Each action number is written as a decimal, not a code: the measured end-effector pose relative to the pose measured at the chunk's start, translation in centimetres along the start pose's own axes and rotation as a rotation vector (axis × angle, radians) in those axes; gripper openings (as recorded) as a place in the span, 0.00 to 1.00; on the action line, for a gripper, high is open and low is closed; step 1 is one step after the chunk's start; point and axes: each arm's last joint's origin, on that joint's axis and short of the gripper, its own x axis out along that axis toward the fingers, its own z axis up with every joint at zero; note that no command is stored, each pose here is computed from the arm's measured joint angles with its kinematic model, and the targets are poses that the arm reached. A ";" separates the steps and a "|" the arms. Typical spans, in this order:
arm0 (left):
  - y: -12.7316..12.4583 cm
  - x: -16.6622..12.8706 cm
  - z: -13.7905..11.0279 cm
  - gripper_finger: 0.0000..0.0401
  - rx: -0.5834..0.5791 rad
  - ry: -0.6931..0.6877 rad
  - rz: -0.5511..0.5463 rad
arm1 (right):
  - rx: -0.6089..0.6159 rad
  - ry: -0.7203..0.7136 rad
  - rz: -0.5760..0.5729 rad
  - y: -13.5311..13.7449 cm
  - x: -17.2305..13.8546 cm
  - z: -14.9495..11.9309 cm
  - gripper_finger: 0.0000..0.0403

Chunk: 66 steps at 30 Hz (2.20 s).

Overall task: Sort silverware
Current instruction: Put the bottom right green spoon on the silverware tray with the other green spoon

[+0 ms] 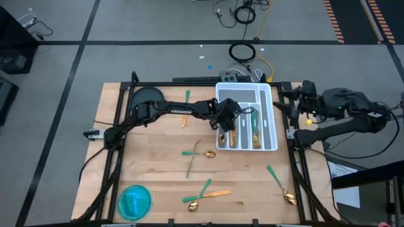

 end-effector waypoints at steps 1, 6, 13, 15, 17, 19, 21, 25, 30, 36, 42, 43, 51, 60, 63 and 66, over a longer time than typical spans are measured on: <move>0.0 0.0 0.0 0.16 -0.039 0.013 0.005 | -0.003 0.009 0.005 0.1 0.1 0.0 0.66; -0.1 -0.1 0.1 0.16 -0.083 0.083 -0.006 | 0.003 0.006 0.028 0.4 0.4 0.1 0.66; 0.8 -2.5 1.2 0.16 -0.162 0.163 0.031 | 0.022 -0.021 0.036 0.4 0.2 0.4 0.66; 2.1 -4.9 1.8 0.16 -0.223 0.141 0.080 | 0.029 -0.028 0.045 0.4 0.2 0.5 0.66; 3.6 -8.1 2.1 0.16 -0.345 0.115 0.130 | 0.035 -0.049 0.061 0.5 0.2 0.7 0.66; 4.9 -12.0 2.1 0.16 -0.522 0.092 0.160 | 0.037 -0.063 0.070 0.6 0.1 0.8 0.66; 5.5 -15.9 1.7 0.16 -0.732 0.081 0.163 | 0.028 -0.066 0.072 0.6 0.1 0.9 0.66; 5.3 -24.7 1.3 0.16 -1.114 0.043 0.124 | 0.014 -0.053 0.043 0.5 0.2 0.7 0.66; 1.8 -34.7 2.8 0.16 -1.263 0.063 -0.020 | 0.017 0.181 0.066 1.1 1.8 -0.9 0.66; -1.5 -44.1 4.1 0.16 -1.447 -0.076 0.083 | 0.131 0.774 -0.055 2.4 5.0 -5.0 0.66; -3.4 -48.9 3.7 0.16 -1.508 -0.162 0.275 | 0.205 1.195 -0.224 4.7 7.4 -10.2 0.66; -3.6 -49.3 3.7 0.16 -1.500 -0.172 0.281 | 0.219 1.237 -0.220 5.2 7.6 -11.0 0.66; -4.1 -49.4 3.5 0.16 -1.466 -0.129 0.268 | 0.406 1.267 -0.225 8.6 7.0 -17.3 0.66; -4.0 -48.5 4.0 0.16 -1.417 -0.075 0.250 | 0.531 1.320 -0.331 9.8 3.5 -21.7 0.66; -4.0 -48.3 4.1 0.16 -1.415 -0.070 0.248 | 0.552 1.330 -0.333 10.4 2.9 -22.6 0.66; -4.0 -48.4 4.1 0.16 -1.415 -0.071 0.249 | 0.541 1.338 -0.354 10.9 2.5 -23.7 0.66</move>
